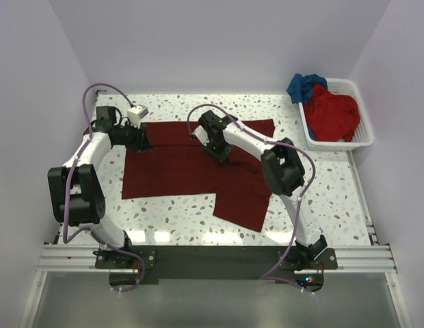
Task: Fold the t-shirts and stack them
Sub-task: Fold the tshirt
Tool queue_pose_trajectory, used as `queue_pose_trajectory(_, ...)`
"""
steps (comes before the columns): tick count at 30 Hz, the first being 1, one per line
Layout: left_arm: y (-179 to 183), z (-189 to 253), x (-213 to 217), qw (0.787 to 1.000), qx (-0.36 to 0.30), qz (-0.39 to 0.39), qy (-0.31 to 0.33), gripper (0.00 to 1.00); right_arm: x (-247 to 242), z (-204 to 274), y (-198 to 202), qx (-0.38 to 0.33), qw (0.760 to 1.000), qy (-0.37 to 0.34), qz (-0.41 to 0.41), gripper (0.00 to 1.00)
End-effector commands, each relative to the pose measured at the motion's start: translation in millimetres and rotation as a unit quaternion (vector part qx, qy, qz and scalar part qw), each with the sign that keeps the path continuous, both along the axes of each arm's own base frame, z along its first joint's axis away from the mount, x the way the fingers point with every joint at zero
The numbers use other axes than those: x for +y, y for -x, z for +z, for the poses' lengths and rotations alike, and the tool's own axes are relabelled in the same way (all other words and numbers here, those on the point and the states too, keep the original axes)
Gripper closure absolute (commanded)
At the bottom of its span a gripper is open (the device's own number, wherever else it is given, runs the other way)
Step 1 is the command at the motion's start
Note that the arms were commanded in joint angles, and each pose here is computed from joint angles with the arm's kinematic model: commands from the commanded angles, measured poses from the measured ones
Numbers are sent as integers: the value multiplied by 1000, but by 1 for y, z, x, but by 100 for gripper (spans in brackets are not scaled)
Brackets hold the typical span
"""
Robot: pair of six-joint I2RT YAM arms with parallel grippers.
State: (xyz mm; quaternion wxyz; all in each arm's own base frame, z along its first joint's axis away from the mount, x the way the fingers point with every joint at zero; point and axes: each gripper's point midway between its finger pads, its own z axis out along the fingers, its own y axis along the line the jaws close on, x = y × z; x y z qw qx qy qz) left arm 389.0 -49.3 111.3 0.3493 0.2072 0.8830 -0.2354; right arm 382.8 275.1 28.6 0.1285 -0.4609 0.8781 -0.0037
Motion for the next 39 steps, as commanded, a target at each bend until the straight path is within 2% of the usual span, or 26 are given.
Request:
queue_pose_trajectory(1,-7,7,2,1000,-20,0,9,69,10,16,-7,-16,1000,-13,-5,71)
queue_pose_trajectory(12,-4,4,-1,1000,-15,-2,15,70,16,22,1,7,999,-34,-14,63)
queue_pose_trajectory(25,-2,4,1,1000,-13,-1,18,70,13,0,5,30,999,-15,-12,63)
queue_pose_trajectory(28,-3,3,1,1000,-13,-1,19,70,13,-1,5,32,999,-14,-15,66)
queue_pose_trajectory(29,-3,2,2,1000,-12,0,19,70,15,1,4,30,999,-16,-14,72)
queue_pose_trajectory(31,-3,2,2,1000,-12,0,20,70,15,5,4,31,999,-16,-19,77)
queue_pose_trajectory(36,-3,1,3,1000,-12,0,20,70,31,22,1,32,997,-54,-36,80)
queue_pose_trajectory(39,-3,1,4,1000,-13,1,20,70,39,29,0,36,996,-72,-48,88)
